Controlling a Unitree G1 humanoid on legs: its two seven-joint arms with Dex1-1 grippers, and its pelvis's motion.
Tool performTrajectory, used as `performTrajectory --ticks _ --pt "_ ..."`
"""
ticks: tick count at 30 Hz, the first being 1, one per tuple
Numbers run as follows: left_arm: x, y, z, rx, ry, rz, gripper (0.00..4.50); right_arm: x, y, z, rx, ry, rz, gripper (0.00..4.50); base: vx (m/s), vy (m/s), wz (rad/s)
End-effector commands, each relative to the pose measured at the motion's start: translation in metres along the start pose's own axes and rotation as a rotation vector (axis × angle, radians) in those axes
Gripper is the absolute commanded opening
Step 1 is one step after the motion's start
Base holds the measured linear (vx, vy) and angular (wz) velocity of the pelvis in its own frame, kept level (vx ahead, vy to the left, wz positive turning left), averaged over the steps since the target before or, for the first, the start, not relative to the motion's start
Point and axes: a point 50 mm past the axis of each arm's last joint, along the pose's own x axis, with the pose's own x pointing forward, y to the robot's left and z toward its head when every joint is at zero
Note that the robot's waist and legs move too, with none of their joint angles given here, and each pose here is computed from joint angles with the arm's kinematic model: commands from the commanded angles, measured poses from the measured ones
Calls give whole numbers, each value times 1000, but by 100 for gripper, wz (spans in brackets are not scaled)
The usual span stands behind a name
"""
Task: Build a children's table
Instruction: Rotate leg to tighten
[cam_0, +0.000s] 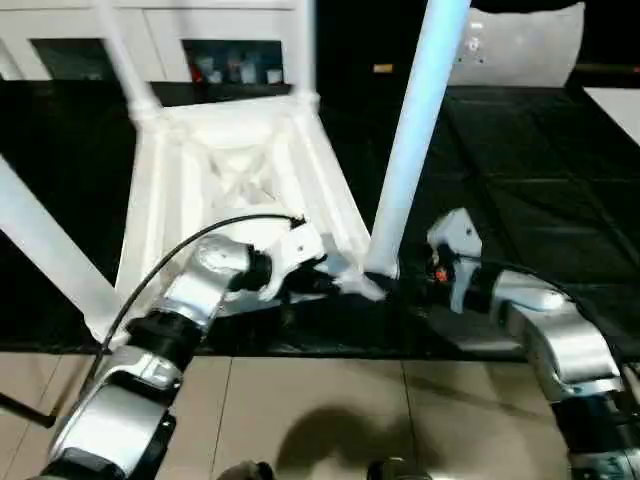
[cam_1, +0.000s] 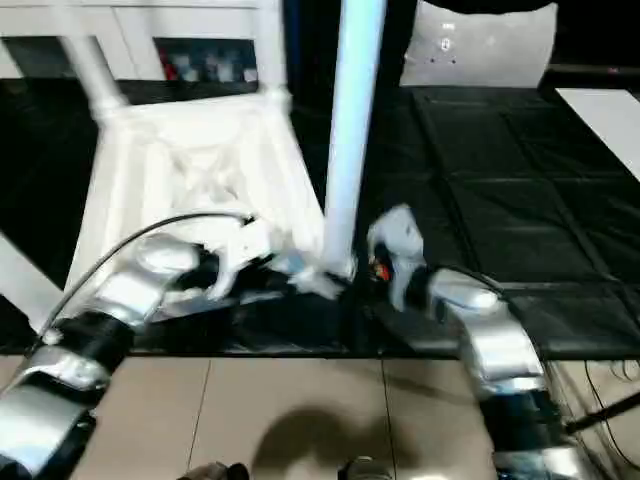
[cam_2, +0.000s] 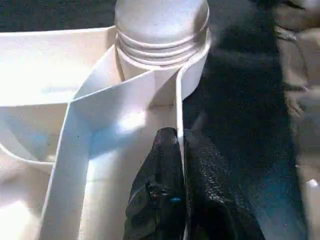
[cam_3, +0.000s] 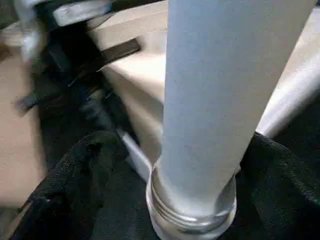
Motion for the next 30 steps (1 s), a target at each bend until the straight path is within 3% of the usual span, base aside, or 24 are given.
performTrajectory --ticks 1,8,21,30 --pt "6 -9 6 63 -7 -137 0 3 9 1 -26 0 172 405 0 0 0" --pt "-4 -11 4 106 27 -222 0 -6 5 0 -15 27 322 351 0 0 0" --pt "-7 -16 0 135 54 -301 0 -1 4 3 31 9 439 233 0 0 0" --pt "-8 -16 -1 122 49 -294 0 2 9 2 65 -5 463 200 0 0 0"
